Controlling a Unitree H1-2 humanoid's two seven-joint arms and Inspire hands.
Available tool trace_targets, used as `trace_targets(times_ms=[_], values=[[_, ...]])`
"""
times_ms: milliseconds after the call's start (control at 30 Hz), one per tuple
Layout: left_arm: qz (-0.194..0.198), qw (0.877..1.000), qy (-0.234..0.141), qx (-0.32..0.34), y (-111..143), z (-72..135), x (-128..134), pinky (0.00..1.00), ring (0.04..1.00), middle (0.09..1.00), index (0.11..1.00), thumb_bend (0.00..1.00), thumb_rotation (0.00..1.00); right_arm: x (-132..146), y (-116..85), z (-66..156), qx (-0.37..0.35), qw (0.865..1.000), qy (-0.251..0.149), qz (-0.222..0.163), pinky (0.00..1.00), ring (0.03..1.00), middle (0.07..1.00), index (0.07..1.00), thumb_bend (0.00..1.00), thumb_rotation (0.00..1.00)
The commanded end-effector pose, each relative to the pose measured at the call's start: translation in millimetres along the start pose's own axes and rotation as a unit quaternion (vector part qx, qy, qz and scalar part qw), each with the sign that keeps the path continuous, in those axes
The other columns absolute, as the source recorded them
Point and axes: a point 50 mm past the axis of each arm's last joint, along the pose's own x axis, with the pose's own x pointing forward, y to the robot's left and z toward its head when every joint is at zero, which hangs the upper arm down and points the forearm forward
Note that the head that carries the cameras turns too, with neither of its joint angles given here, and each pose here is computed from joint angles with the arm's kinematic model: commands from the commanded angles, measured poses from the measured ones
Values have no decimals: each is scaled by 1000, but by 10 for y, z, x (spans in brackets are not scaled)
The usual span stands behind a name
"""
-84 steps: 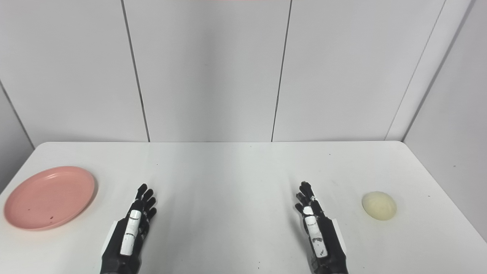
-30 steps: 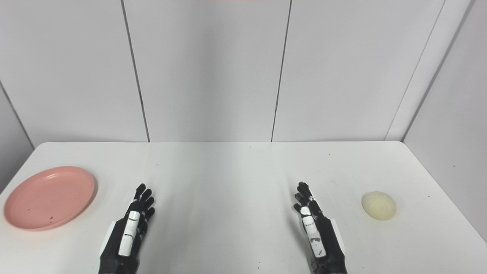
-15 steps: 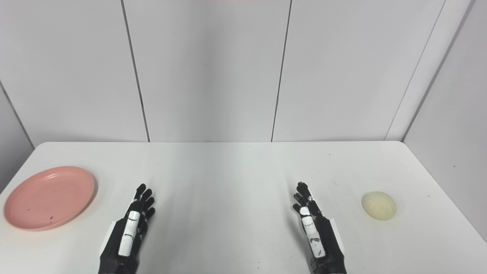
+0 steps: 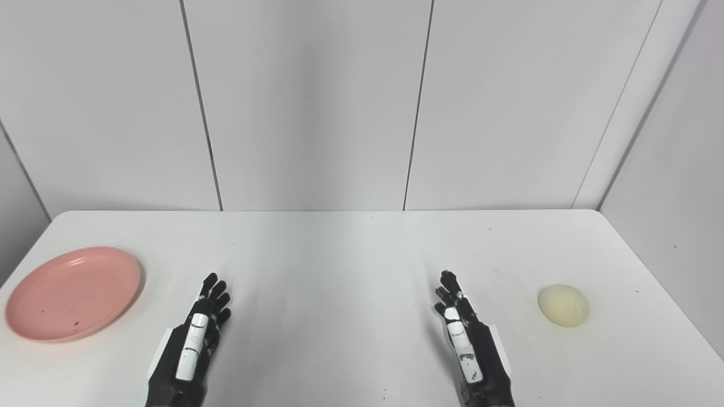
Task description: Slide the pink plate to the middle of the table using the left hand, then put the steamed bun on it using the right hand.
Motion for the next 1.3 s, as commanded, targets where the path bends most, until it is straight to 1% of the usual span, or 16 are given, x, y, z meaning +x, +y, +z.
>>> trace_targets(times_ms=[0,67,200,267,400,500,667,1267], values=[[-9,1000,-6,4,-12,59,32,1000,1000,1000,1000,677,904,-150,3,-176,1,1000,24,-1,942,954,962,936,764,908],[-9,1000,-5,4,-8,58,31,1000,1000,1000,1000,680,905,-153,5,-175,-1,1000,24,0,941,952,961,935,751,911],[-9,1000,-4,5,-10,54,33,1000,1000,1000,1000,678,906,-154,1,-179,-1,1000,24,0,943,952,959,935,757,904],[-9,1000,-5,4,-10,54,32,1000,1000,1000,1000,689,902,-157,-4,-181,-3,1000,24,2,944,956,964,937,733,904],[-10,1000,-5,3,-12,58,29,1000,1000,1000,1000,657,902,-160,1,-173,-4,1000,23,3,942,954,960,935,739,902],[-10,1000,-4,1,-17,68,26,1000,1000,1000,1000,679,904,-160,2,-172,-5,1000,24,3,940,953,959,933,738,900],[-9,1000,-3,1,-14,68,28,1000,1000,1000,1000,683,893,-158,3,-174,-5,1000,23,5,941,956,961,934,725,895],[-10,1000,-4,3,-9,74,32,1000,1000,1000,1000,672,894,-157,12,-166,-4,1000,25,8,936,955,964,940,719,893]])
